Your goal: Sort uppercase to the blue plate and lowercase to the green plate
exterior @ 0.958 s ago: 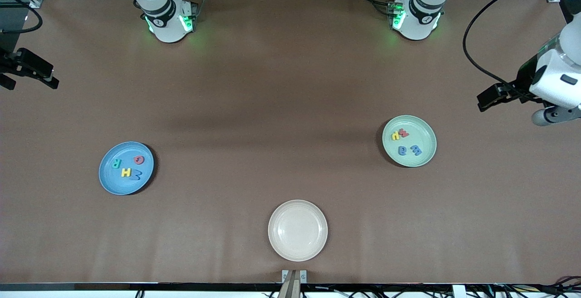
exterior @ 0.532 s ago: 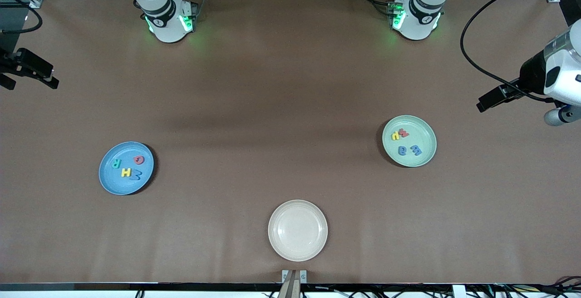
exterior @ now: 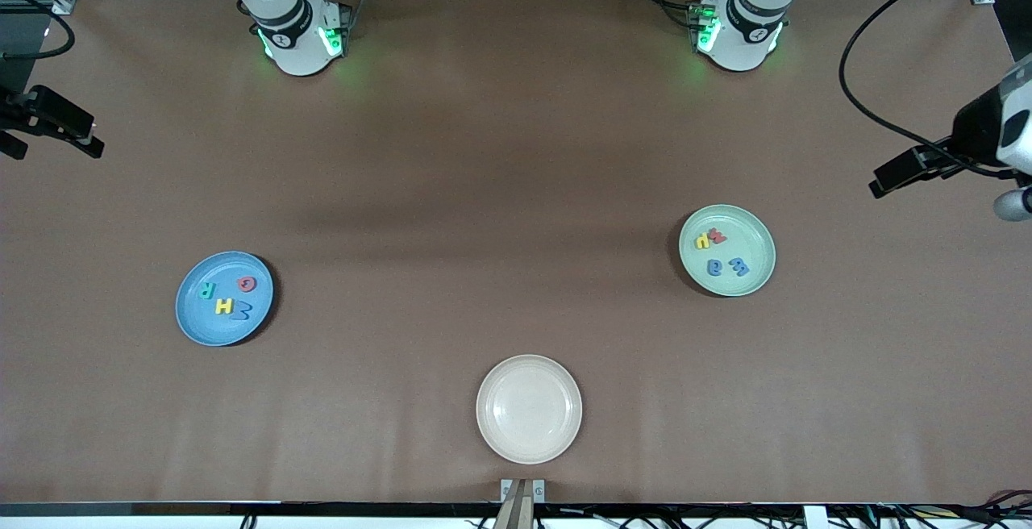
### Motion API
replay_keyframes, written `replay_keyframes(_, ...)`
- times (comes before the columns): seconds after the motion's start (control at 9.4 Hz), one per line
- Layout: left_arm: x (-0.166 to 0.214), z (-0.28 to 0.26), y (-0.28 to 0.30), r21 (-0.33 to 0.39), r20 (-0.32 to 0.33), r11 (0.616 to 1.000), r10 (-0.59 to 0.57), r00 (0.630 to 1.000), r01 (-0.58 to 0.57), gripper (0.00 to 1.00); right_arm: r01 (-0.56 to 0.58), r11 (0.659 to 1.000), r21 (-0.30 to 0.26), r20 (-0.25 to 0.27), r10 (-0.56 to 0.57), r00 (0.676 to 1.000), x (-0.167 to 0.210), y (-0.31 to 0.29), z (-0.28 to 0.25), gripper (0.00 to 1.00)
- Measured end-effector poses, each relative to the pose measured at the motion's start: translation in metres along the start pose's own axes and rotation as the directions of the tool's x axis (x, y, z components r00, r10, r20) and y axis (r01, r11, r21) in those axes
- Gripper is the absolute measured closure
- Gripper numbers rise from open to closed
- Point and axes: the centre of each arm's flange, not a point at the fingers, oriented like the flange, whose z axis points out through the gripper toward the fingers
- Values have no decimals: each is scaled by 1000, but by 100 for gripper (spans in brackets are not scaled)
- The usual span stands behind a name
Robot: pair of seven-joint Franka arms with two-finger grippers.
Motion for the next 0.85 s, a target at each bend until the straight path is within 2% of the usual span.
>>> replay_keyframes(0.43, -14, -19, -2, 2, 4, 1000, 15, 1000, -15, 0, -1, 1000, 0, 0, 1, 1000, 0, 1, 0, 0)
replay_keyframes(0.85, -46, -24, 4, 11, 29, 994, 109, 994, -109, 0, -5, 1000, 0, -1, 5, 1000, 0, 3, 0, 0)
